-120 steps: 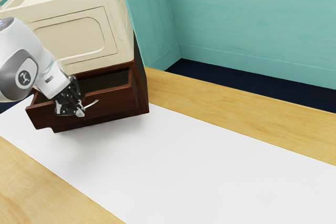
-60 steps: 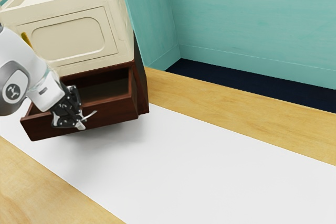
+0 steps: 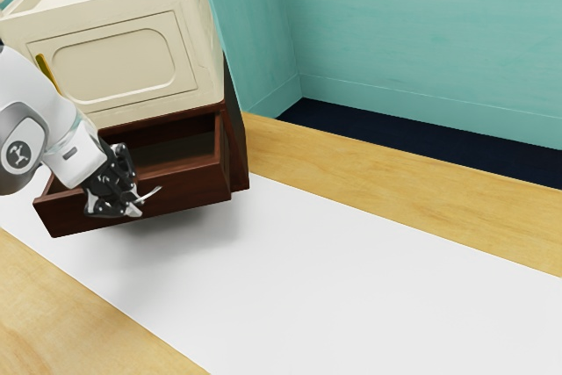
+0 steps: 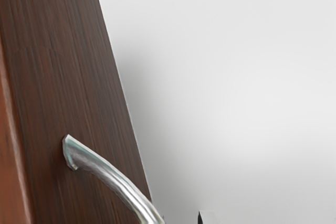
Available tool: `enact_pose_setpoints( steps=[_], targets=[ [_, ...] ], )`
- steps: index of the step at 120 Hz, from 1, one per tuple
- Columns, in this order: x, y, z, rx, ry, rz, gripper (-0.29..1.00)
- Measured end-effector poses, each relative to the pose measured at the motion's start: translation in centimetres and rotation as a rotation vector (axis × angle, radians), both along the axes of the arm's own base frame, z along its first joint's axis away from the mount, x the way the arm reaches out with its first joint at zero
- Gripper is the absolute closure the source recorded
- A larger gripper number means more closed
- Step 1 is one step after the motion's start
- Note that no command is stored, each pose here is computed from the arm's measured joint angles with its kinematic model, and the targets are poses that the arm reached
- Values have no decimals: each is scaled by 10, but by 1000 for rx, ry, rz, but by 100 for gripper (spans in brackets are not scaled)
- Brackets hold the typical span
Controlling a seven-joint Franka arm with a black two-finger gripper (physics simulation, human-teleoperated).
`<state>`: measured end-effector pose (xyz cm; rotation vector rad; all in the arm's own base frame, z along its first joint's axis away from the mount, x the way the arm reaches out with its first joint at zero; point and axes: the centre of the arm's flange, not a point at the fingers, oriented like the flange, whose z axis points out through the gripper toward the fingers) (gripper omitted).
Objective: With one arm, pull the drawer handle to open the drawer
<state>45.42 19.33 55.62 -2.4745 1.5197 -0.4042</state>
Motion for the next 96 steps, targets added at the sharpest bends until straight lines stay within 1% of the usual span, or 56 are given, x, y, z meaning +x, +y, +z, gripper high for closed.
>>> enact_pose_setpoints(
  steps=[7,32,64,74,77,84,96],
  targets=[
    [0,0,0,-1,3,0,66],
    [-6,-4,5,-16,16,11,68],
    [-8,-6,3,-34,39,36,54],
    [-9,-6,4,-39,40,43,51],
    [-12,-6,9,-40,33,46,52],
    [-19,-6,27,-41,3,51,49],
    [-36,-3,97,-31,-83,60,44]
  ],
)
